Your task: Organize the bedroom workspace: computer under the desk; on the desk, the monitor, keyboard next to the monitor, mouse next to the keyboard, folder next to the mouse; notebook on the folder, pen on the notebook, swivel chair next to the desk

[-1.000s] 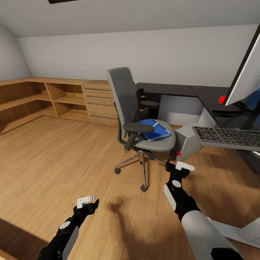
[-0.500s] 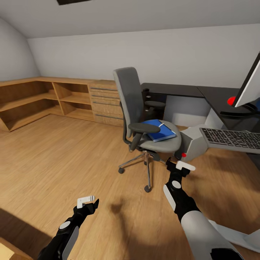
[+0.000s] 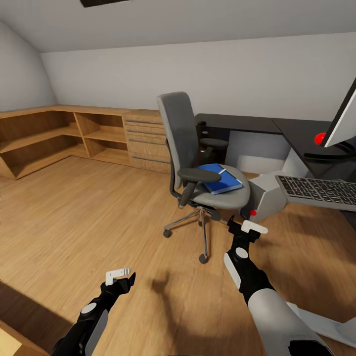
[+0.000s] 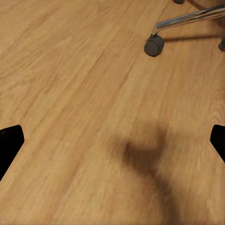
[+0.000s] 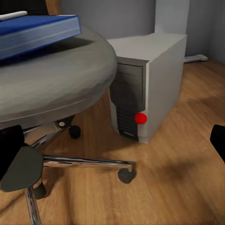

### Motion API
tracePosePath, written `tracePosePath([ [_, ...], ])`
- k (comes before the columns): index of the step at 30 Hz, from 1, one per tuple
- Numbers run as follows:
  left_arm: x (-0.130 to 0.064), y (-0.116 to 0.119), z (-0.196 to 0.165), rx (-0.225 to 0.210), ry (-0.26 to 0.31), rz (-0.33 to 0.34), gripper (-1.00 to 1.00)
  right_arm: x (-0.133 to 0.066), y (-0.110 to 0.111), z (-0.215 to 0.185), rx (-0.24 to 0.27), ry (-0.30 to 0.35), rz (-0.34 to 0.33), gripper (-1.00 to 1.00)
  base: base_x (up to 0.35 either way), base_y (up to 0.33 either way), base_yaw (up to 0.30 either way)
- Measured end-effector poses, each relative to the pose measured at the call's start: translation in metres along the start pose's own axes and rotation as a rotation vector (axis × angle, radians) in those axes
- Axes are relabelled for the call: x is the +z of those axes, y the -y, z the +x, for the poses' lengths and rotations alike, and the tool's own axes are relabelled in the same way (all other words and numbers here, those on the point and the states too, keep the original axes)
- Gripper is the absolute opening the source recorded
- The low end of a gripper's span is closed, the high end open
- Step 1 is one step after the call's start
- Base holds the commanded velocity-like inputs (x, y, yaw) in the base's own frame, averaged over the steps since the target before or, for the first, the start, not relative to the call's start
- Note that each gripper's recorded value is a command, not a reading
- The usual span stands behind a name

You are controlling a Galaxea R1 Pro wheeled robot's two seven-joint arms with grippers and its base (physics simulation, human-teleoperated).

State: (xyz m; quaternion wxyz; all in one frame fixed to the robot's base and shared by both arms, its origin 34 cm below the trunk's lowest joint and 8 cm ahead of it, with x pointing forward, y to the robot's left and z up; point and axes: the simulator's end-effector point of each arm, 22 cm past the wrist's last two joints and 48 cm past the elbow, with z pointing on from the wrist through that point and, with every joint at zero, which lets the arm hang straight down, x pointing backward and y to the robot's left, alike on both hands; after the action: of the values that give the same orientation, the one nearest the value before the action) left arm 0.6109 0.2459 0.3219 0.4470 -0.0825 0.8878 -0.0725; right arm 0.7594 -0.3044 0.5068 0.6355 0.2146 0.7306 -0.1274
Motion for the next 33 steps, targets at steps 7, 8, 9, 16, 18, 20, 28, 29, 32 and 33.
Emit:
tracePosePath([
  [7,0.0000,0.0005,0.0033,0.000,-0.007,0.001,1.00,-0.0004,-0.0005,0.0006,0.000,-0.001,-0.001,1.00,0.000,0.000,0.136],
  [8,0.0001,0.0004,0.0048,0.000,-0.010,0.001,1.00,-0.0005,-0.0005,0.0007,0.000,-0.001,-0.001,1.00,0.000,0.000,0.106],
  [9,0.0001,0.0002,0.0053,0.001,-0.011,0.001,1.00,-0.0006,-0.0004,0.0010,0.000,-0.002,-0.001,1.00,0.000,0.000,0.084],
  [16,0.0001,0.0002,0.0070,0.001,-0.014,0.000,1.00,-0.0019,0.0005,0.0038,-0.002,-0.006,0.000,1.00,0.000,0.002,0.026],
  [18,0.0001,0.0006,0.0072,0.001,-0.014,0.001,1.00,-0.0020,0.0008,0.0042,-0.004,-0.006,0.000,1.00,0.000,0.041,0.004],
  [20,0.0001,0.0004,0.0072,0.001,-0.014,0.001,1.00,-0.0019,0.0009,0.0041,-0.005,-0.005,-0.001,1.00,0.000,0.056,0.002],
  [28,0.0001,0.0003,0.0072,0.000,-0.014,0.000,1.00,-0.0020,0.0012,0.0049,-0.005,-0.007,-0.002,1.00,0.000,0.019,0.001],
  [29,0.0001,0.0004,0.0072,0.001,-0.014,0.000,1.00,-0.0020,0.0011,0.0048,-0.005,-0.007,-0.001,1.00,0.000,0.002,0.000],
  [32,0.0001,0.0006,0.0073,0.001,-0.014,0.001,1.00,-0.0020,0.0010,0.0048,-0.004,-0.007,-0.002,1.00,0.000,0.001,0.000],
  [33,0.0001,0.0004,0.0072,0.001,-0.014,0.000,1.00,-0.0020,0.0009,0.0050,-0.005,-0.008,-0.002,1.00,0.000,0.000,0.000],
])
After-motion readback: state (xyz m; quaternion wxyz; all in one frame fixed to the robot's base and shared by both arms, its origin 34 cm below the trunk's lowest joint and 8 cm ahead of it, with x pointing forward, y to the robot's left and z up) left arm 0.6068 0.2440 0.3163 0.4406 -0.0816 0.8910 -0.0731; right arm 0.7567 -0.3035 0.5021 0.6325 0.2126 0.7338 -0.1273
